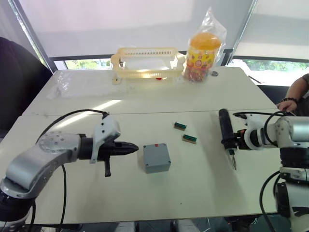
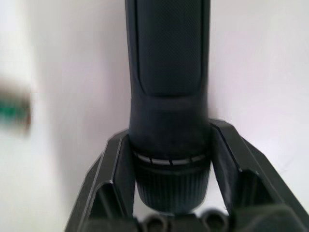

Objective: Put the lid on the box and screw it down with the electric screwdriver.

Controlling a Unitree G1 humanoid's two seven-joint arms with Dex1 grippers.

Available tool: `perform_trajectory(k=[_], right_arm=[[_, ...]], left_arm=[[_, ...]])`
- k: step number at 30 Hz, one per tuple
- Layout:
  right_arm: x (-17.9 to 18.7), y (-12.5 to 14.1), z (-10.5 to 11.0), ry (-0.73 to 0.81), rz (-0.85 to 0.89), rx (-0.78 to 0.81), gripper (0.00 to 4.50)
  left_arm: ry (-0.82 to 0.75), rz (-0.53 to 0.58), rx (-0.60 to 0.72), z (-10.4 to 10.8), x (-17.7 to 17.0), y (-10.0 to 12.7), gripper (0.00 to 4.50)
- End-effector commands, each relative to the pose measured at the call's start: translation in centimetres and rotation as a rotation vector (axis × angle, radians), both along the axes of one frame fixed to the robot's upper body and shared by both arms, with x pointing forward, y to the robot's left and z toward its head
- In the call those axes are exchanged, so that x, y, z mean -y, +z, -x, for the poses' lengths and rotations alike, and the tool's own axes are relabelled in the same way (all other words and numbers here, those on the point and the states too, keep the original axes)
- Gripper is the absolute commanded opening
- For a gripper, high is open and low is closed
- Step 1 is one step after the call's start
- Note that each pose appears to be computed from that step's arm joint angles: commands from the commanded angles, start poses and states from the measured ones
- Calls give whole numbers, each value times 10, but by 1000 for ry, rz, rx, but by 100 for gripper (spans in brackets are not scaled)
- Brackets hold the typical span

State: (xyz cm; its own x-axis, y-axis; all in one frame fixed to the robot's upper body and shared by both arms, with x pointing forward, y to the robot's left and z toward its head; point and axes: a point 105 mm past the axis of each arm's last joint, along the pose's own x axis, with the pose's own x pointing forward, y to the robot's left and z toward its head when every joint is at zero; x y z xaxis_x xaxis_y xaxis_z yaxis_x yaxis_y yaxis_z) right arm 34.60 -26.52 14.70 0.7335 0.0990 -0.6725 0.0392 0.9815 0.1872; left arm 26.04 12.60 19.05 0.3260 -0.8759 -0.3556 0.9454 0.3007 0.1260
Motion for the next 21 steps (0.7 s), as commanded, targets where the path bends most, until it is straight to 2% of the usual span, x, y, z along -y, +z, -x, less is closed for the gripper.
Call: perform_trajectory(k=[1, 6, 7, 8, 10, 11, 12, 13, 18, 21], right_arm=[[-6, 64, 1, -94, -23, 368, 176], [-9, 71, 6, -223, -2, 571, 176], [-11, 83, 6, -231, 23, 652, 176], [-22, 102, 5, -183, 29, 784, 176], [-58, 132, 12, 9, -2, 1011, 176], [-80, 137, 17, 103, -175, 1073, 176], [-95, 138, 21, 167, -304, 1109, 176], [-109, 139, 27, 251, -355, 1154, 176], [-156, 113, 34, 538, -285, 1188, 176], [-170, 103, 39, 624, -271, 1188, 176]], left_arm=[[-50, 24, 14, 0, 2, 13, 0], [-89, 11, -5, -7, 10, 4, 0], [-90, 11, -5, -10, 11, 3, 0], [-86, 20, 3, -13, 15, 2, 0], [-57, 34, 34, -22, 22, -1, 0], [-45, 35, 36, -25, 25, -4, 0], [-44, 28, 34, -26, 26, -7, 0], [-51, 24, 32, -24, 28, -10, 0], [-52, 25, 29, -19, 34, -24, 0], [-51, 20, 22, -14, 35, -30, 0]])
